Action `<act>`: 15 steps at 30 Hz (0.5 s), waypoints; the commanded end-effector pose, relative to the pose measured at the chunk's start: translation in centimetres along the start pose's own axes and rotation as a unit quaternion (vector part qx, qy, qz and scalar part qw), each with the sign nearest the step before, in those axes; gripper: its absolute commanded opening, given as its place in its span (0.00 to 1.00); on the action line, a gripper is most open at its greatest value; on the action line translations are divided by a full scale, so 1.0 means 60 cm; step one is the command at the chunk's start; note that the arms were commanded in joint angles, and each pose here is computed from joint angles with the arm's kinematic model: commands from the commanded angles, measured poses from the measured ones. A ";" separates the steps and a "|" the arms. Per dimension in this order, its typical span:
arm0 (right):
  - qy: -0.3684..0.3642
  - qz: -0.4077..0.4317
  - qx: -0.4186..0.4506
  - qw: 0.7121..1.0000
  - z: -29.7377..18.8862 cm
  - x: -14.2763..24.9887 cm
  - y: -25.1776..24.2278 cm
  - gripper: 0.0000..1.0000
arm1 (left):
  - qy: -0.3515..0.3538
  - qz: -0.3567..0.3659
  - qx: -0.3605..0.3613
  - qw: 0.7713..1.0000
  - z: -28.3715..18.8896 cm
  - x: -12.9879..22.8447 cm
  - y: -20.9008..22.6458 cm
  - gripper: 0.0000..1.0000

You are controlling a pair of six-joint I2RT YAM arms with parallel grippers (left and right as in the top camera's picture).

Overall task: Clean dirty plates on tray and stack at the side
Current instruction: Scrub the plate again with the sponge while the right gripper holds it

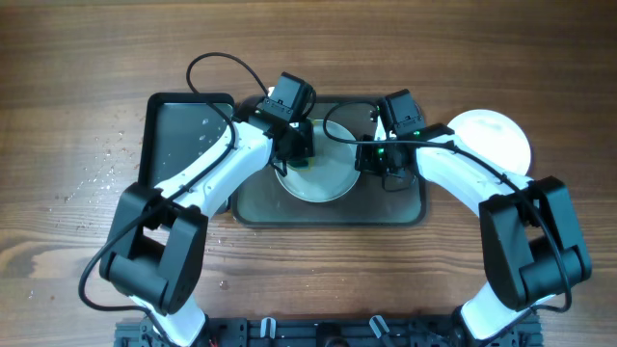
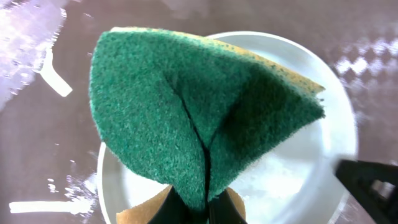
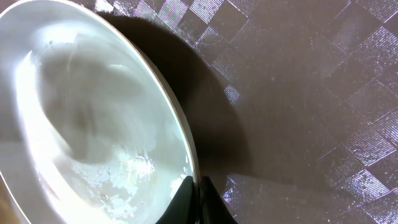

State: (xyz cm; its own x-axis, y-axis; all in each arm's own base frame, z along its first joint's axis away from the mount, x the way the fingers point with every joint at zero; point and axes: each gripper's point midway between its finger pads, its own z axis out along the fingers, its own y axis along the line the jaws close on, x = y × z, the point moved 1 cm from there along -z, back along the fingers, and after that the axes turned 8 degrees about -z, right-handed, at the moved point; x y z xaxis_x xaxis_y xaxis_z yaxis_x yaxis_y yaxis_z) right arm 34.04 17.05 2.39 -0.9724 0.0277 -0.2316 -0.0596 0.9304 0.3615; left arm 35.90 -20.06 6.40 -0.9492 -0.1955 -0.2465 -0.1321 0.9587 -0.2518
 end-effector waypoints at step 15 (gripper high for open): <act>-0.003 -0.001 -0.011 1.000 -0.006 -0.001 0.010 0.04 | 0.120 0.024 0.065 0.990 0.071 0.101 -0.065 0.04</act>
State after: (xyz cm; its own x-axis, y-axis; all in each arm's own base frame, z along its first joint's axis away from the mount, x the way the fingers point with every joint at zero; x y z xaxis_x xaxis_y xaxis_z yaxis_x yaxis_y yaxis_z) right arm 34.02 17.00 2.36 -0.9727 0.0277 -0.2305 -0.0587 0.9312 0.3597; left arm 34.75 -21.42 2.19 -0.9740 -0.1658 -0.1546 -0.1282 0.9653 -0.2273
